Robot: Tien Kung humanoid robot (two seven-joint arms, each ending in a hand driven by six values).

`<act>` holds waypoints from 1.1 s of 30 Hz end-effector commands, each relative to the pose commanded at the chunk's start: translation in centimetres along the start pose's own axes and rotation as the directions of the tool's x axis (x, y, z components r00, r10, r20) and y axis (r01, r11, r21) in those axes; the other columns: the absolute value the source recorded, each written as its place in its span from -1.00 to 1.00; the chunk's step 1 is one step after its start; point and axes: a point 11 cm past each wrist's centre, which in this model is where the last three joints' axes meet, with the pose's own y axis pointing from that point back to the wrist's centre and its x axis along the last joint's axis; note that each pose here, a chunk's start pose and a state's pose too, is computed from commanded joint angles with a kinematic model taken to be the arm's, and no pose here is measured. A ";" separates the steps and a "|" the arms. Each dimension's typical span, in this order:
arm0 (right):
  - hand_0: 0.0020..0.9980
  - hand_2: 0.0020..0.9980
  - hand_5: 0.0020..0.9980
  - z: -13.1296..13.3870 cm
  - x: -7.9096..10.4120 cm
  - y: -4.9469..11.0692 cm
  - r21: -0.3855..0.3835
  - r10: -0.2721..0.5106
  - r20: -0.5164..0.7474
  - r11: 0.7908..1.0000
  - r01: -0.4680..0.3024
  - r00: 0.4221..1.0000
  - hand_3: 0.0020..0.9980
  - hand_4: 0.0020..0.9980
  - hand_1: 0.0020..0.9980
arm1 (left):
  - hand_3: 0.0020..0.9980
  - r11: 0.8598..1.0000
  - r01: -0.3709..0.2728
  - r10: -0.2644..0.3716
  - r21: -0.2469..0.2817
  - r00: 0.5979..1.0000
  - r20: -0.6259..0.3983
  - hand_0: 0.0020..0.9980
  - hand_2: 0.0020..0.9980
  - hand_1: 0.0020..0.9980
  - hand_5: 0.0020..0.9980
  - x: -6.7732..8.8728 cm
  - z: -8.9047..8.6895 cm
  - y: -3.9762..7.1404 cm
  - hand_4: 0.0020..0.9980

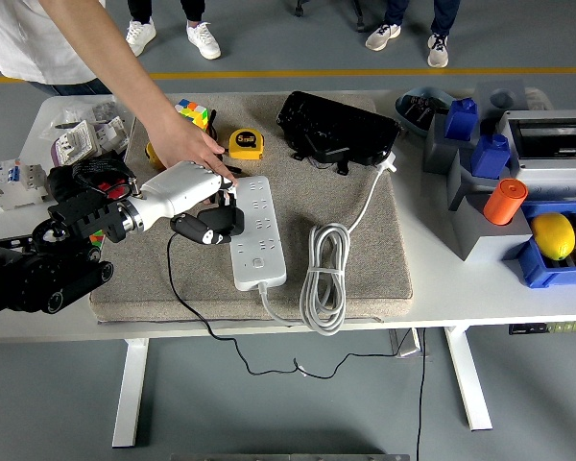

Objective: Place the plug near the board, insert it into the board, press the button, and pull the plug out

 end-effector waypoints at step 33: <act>0.41 0.38 0.11 0.0 0.0 0.0 0.000 0.000 -0.002 1.000 0.000 1.000 0.16 1.00 0.41 | 0.19 0.998 0.029 -0.027 0.051 0.999 -0.041 0.10 0.16 0.14 -0.44 -0.1 -0.5 -0.1 0.90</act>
